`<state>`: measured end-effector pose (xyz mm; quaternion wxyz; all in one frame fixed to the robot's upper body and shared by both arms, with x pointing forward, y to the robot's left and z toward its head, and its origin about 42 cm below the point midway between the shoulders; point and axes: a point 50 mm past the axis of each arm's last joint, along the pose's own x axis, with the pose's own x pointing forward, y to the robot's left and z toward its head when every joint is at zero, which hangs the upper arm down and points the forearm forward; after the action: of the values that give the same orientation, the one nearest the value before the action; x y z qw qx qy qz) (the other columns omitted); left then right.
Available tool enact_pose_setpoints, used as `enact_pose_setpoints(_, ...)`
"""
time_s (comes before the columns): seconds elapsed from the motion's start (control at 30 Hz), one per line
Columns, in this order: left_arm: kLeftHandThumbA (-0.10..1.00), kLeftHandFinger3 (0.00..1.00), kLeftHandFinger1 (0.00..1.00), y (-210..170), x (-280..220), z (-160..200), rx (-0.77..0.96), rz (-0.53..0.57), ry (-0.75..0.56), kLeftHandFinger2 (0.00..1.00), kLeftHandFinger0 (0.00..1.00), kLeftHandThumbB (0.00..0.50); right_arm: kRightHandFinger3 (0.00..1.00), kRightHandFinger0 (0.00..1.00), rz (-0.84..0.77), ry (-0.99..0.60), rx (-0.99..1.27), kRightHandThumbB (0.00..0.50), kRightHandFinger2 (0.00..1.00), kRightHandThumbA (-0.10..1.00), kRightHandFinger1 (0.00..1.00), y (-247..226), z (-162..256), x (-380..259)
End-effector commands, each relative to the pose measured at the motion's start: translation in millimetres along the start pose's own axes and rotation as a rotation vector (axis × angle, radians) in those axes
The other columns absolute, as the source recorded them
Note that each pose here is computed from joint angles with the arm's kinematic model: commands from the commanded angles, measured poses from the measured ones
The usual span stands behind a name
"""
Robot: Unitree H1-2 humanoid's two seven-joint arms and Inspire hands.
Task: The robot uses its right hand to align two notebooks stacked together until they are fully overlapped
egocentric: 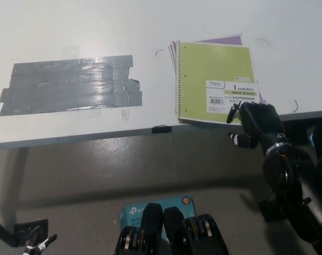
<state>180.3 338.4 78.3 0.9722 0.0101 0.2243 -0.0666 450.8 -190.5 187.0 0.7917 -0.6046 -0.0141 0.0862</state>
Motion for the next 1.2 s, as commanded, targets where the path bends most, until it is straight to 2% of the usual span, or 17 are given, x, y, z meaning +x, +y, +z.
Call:
enact_pose_setpoints(0.0, 1.00, 1.00, 0.49, 5.3, -7.1, 3.9, 0.029, 0.001, -0.026, 0.56, 0.25, 0.500, 0.58, 0.16, -0.017, 0.012, -0.033, 0.136, 0.20, 0.73, 0.13, -7.2, -10.3, 5.1)
enact_pose_setpoints(0.07, 1.00, 1.00, 0.49, 4.9, -9.0, 2.5, 0.038, 0.007, -0.022, 0.56, 0.23, 0.500, 0.58, 0.19, -0.016, 0.017, -0.029, 0.143, 0.18, 0.72, 0.09, -2.7, -15.5, 3.0)
enact_pose_setpoints(0.1, 1.00, 1.00, 0.51, 4.1, -11.3, 1.6, 0.034, 0.005, -0.023, 0.56, 0.26, 0.500, 0.56, 0.31, -0.017, 0.016, -0.019, 0.153, 0.22, 0.69, 0.15, -0.5, -17.8, 0.5)
enact_pose_setpoints(0.2, 1.00, 1.00, 0.52, 3.2, -13.1, 0.4, 0.021, 0.008, -0.012, 0.57, 0.26, 0.500, 0.50, 0.51, -0.003, 0.026, -0.035, 0.155, 0.28, 0.72, 0.27, -0.1, -23.1, -0.3)
enact_pose_setpoints(0.3, 1.00, 1.00, 0.53, 3.0, -14.1, 0.0, 0.017, 0.003, -0.009, 0.59, 0.27, 0.500, 0.49, 0.59, 0.010, 0.032, -0.050, 0.153, 0.34, 0.76, 0.34, -0.8, -25.3, 1.1)
enact_pose_setpoints(0.47, 1.00, 1.00, 0.54, 4.0, -14.1, 1.4, 0.032, 0.000, -0.013, 0.59, 0.26, 0.500, 0.47, 0.56, -0.017, -0.005, -0.111, 0.157, 0.29, 0.77, 0.28, -5.7, -29.3, 5.0)
enact_pose_setpoints(0.57, 1.00, 1.00, 0.52, 4.6, -12.8, 1.8, 0.032, 0.004, -0.014, 0.56, 0.26, 0.500, 0.36, 0.48, -0.030, -0.042, -0.164, 0.158, 0.17, 0.80, 0.17, -10.8, -30.5, 8.2)
enact_pose_setpoints(0.63, 1.00, 1.00, 0.53, 4.7, -12.5, 1.9, 0.031, 0.003, -0.012, 0.57, 0.26, 0.500, 0.35, 0.52, -0.031, -0.048, -0.186, 0.164, 0.17, 0.84, 0.18, -12.8, -30.8, 10.3)
enact_pose_setpoints(0.67, 1.00, 1.00, 0.53, 4.6, -12.4, 1.6, 0.030, 0.001, -0.016, 0.57, 0.27, 0.500, 0.32, 0.47, -0.063, -0.084, -0.207, 0.169, 0.12, 0.81, 0.10, -15.8, -29.8, 11.6)
enact_pose_setpoints(0.73, 1.00, 1.00, 0.53, 5.4, -11.6, 1.8, 0.036, 0.000, -0.014, 0.57, 0.27, 0.500, 0.32, 0.45, -0.068, -0.105, -0.229, 0.164, 0.09, 0.85, 0.07, -16.2, -29.2, 13.6)
enact_pose_setpoints(0.77, 1.00, 1.00, 0.50, 5.4, -11.2, 2.0, 0.037, -0.001, -0.014, 0.56, 0.23, 0.500, 0.44, 0.49, -0.066, -0.119, -0.241, 0.156, 0.15, 0.86, 0.10, -16.5, -28.0, 14.1)
enact_pose_setpoints(0.8, 1.00, 1.00, 0.50, 5.4, -11.3, 2.0, 0.038, 0.000, -0.013, 0.56, 0.23, 0.500, 0.46, 0.50, -0.056, -0.124, -0.259, 0.147, 0.15, 0.90, 0.10, -17.0, -26.1, 14.4)
enact_pose_setpoints(0.83, 1.00, 1.00, 0.51, 5.6, -11.4, 1.7, 0.043, -0.003, -0.014, 0.57, 0.24, 0.500, 0.46, 0.47, -0.050, -0.139, -0.298, 0.150, 0.12, 0.96, 0.08, -16.9, -22.9, 15.9)
enact_pose_setpoints(0.9, 1.00, 1.00, 0.49, 4.9, -12.0, 1.2, 0.047, -0.001, -0.009, 0.55, 0.24, 0.500, 0.45, 0.49, -0.054, -0.151, -0.300, 0.173, 0.10, 0.98, 0.04, -14.6, -20.7, 14.3)
enact_pose_setpoints(0.93, 1.00, 1.00, 0.52, 4.8, -12.0, 1.2, 0.047, 0.001, -0.006, 0.55, 0.34, 0.500, 0.38, 0.46, -0.067, -0.171, -0.301, 0.178, 0.03, 0.97, 0.00, -14.8, -18.1, 15.2)
enact_pose_setpoints(1.0, 1.00, 1.00, 0.53, 3.7, -12.9, 0.3, 0.050, -0.003, -0.004, 0.56, 0.33, 0.500, 0.38, 0.52, -0.075, -0.197, -0.298, 0.180, 0.01, 0.98, 0.00, -14.9, -14.2, 15.0)
enact_pose_setpoints(1.17, 1.00, 1.00, 0.50, 3.2, -11.8, 1.9, 0.045, -0.006, -0.001, 0.55, 0.29, 0.500, 0.43, 0.59, -0.109, -0.217, -0.284, 0.168, 0.06, 0.96, 0.03, -24.6, -2.1, 18.8)
